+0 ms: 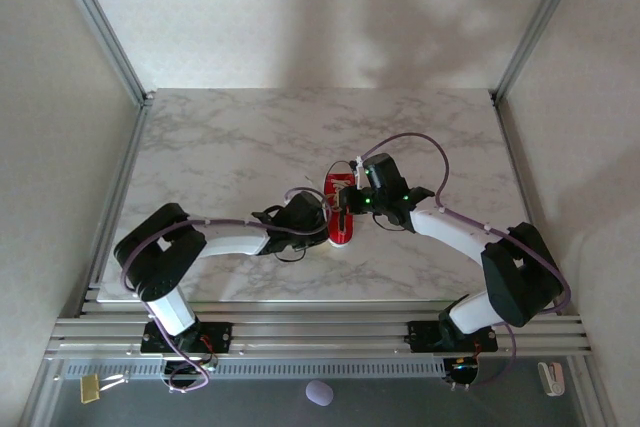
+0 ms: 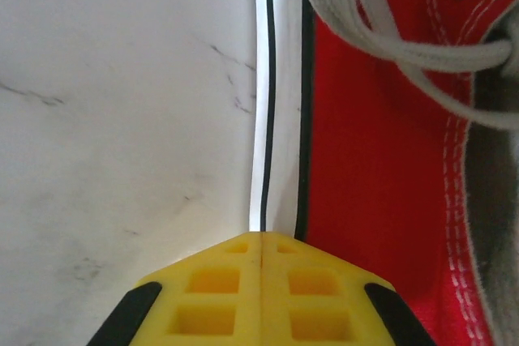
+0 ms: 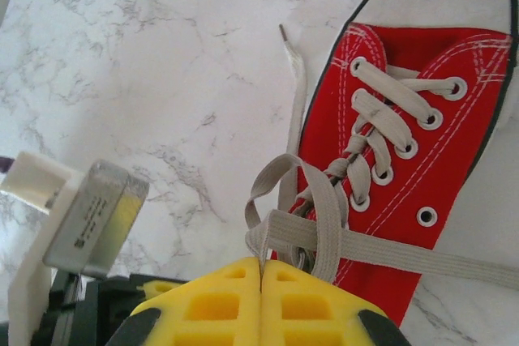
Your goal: Tie the shoes
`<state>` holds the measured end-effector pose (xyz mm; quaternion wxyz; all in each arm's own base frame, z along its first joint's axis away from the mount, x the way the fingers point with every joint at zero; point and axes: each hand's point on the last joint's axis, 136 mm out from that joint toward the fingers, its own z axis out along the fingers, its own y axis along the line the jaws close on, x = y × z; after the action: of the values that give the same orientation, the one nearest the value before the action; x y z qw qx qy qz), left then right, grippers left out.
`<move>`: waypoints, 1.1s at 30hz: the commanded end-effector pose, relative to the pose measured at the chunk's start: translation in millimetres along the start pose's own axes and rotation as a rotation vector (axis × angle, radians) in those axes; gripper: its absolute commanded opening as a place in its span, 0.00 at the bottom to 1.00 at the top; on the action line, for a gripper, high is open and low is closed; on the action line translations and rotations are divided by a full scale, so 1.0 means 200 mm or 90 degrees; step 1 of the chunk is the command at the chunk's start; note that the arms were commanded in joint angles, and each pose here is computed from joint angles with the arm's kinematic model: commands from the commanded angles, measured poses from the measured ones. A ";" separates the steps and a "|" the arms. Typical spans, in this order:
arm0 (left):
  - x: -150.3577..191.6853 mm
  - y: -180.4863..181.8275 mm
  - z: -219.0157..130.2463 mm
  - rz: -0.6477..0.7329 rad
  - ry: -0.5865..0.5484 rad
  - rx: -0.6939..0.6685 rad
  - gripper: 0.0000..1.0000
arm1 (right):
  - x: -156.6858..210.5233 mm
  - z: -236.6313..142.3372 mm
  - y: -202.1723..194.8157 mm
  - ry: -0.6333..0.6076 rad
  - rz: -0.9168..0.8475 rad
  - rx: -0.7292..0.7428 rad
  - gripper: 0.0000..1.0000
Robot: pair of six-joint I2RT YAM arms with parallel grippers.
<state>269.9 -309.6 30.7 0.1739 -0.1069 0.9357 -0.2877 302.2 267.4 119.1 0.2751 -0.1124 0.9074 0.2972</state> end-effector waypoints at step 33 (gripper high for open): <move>-0.42 -0.22 -0.14 0.067 -0.102 0.066 0.03 | 0.03 0.00 -0.10 0.038 0.067 0.094 0.00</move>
<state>338.3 -300.0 103.8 0.2870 -0.0870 0.8987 -0.3200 302.7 252.1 104.2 0.2453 -0.0691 0.9342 0.2497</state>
